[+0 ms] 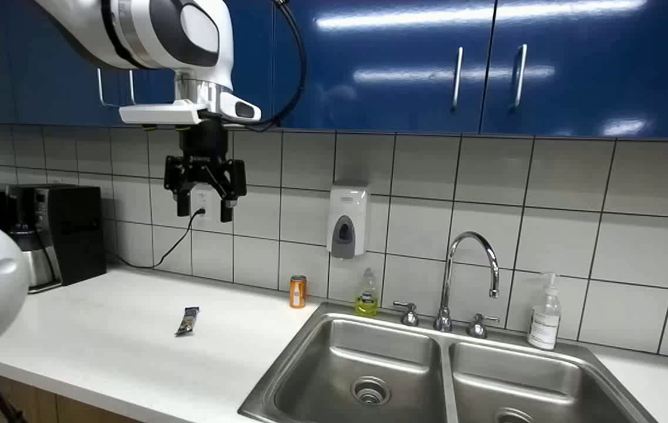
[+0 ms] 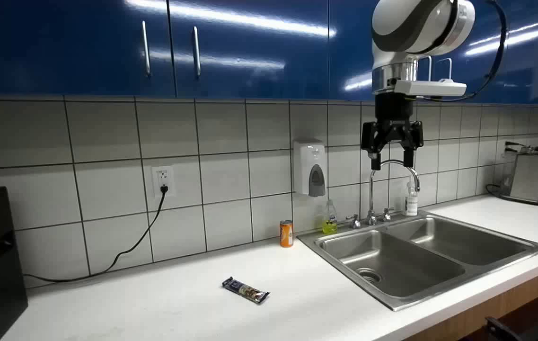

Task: Move the candy bar to the sink

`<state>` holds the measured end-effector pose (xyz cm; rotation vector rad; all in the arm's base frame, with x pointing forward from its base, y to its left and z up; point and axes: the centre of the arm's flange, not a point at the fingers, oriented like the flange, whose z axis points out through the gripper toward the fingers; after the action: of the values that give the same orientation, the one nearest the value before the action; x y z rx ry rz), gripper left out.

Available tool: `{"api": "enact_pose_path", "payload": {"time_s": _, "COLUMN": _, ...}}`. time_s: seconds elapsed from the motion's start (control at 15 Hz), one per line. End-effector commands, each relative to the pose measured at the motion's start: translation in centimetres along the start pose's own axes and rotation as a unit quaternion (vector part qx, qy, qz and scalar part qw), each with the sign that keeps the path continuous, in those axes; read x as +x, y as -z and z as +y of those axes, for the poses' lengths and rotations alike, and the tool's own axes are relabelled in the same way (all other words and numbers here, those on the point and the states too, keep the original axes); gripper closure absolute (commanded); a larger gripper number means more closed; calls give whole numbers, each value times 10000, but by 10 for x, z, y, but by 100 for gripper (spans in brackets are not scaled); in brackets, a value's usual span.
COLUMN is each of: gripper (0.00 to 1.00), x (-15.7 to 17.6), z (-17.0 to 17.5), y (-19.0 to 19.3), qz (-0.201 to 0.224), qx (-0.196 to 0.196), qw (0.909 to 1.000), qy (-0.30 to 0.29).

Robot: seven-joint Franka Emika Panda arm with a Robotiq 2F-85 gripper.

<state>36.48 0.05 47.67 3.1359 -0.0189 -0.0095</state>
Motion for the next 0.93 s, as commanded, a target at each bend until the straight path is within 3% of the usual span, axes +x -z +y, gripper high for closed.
{"api": "enact_pose_path", "payload": {"time_s": 0.0, "gripper": 0, "x": 0, "z": 0, "y": 0, "qz": -3, "qx": 0, "qw": 10000, "qy": 0}}
{"api": "enact_pose_path", "payload": {"time_s": 0.6, "gripper": 0, "x": 0, "z": 0, "y": 0, "qz": -3, "qx": 0, "qw": 10000, "qy": 0}}
{"api": "enact_pose_path", "payload": {"time_s": 0.87, "gripper": 0, "x": 2, "z": -6, "y": -25, "qz": -164, "qx": -106, "qw": 9998, "qy": 104}}
